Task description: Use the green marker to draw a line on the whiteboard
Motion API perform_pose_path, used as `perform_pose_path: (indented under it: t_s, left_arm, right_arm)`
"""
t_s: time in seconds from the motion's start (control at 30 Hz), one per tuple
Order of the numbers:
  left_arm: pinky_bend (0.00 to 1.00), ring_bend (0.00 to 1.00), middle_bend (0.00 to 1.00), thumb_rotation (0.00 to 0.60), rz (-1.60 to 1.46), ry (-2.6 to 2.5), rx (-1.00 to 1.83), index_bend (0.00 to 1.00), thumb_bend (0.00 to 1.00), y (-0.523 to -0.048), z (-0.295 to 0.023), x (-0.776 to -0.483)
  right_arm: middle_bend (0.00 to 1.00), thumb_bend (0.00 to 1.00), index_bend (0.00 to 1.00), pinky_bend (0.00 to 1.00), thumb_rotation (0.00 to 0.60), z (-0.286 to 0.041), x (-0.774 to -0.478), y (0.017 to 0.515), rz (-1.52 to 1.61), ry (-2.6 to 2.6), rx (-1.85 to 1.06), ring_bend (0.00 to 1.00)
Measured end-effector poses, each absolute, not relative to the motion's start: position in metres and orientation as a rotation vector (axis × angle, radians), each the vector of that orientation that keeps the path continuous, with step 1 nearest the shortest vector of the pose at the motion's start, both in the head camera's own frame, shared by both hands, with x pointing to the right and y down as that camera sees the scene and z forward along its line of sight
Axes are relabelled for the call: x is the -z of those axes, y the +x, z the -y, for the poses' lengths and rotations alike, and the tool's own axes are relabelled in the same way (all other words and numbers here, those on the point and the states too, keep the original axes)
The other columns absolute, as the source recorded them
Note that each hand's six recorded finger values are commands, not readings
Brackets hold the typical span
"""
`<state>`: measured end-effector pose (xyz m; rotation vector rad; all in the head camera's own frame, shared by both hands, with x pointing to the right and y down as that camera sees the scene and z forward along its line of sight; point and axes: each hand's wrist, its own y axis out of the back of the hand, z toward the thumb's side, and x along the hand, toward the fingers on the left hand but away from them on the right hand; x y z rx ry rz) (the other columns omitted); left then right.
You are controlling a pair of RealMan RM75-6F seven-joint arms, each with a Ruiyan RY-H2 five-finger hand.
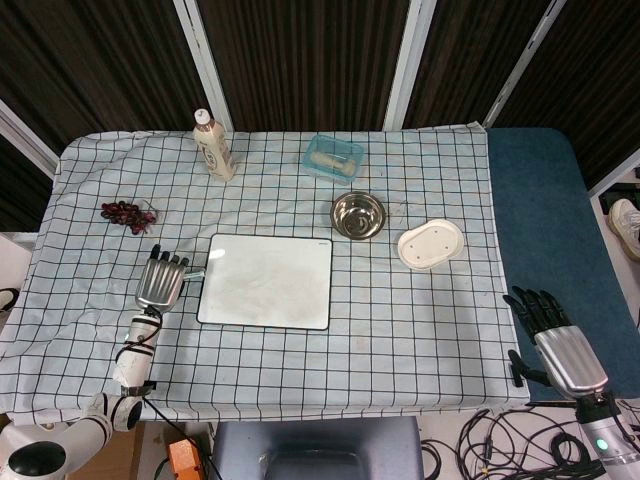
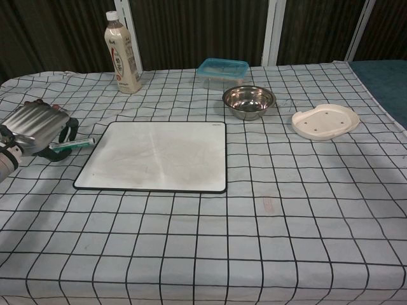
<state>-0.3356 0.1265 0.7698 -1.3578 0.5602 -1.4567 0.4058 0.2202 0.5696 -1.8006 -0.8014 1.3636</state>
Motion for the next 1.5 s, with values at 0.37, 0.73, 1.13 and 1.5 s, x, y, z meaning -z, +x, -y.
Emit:
perform_pose_path:
  t_s: [0.37, 0.73, 1.13, 1.5]
  left_arm:
    - [0.50, 0.52, 0.76, 0.600, -0.926, -1.771, 1.165, 0.76, 0.53, -0.288, -0.128, -0.754]
    - [0.51, 0.52, 0.76, 0.600, -0.970, -1.982, 0.971, 0.77, 0.53, -0.206, -0.147, -0.755]
    - [0.51, 0.52, 0.77, 0.600, -0.925, -1.930, 0.949, 0.77, 0.53, -0.194, -0.144, -0.762]
    - [0.50, 0.52, 0.77, 0.600, -0.918, -1.925, 0.977, 0.77, 0.53, -0.198, -0.143, -0.767]
  right_arm:
    - [0.00, 0.32, 0.00, 0.02, 0.600, -0.218, -0.556, 0.405, 0.867, -1.823, -1.283, 0.00]
    - [0.00, 0.32, 0.00, 0.02, 0.600, -0.217, -0.547, 0.412, 0.897, -1.851, -1.236, 0.00]
    - [0.00, 0.32, 0.00, 0.02, 0.600, -0.216, -0.545, 0.417, 0.901, -1.855, -1.250, 0.00]
    - [0.00, 0.32, 0.00, 0.02, 0.600, -0.216, -0.549, 0.415, 0.886, -1.855, -1.261, 0.00]
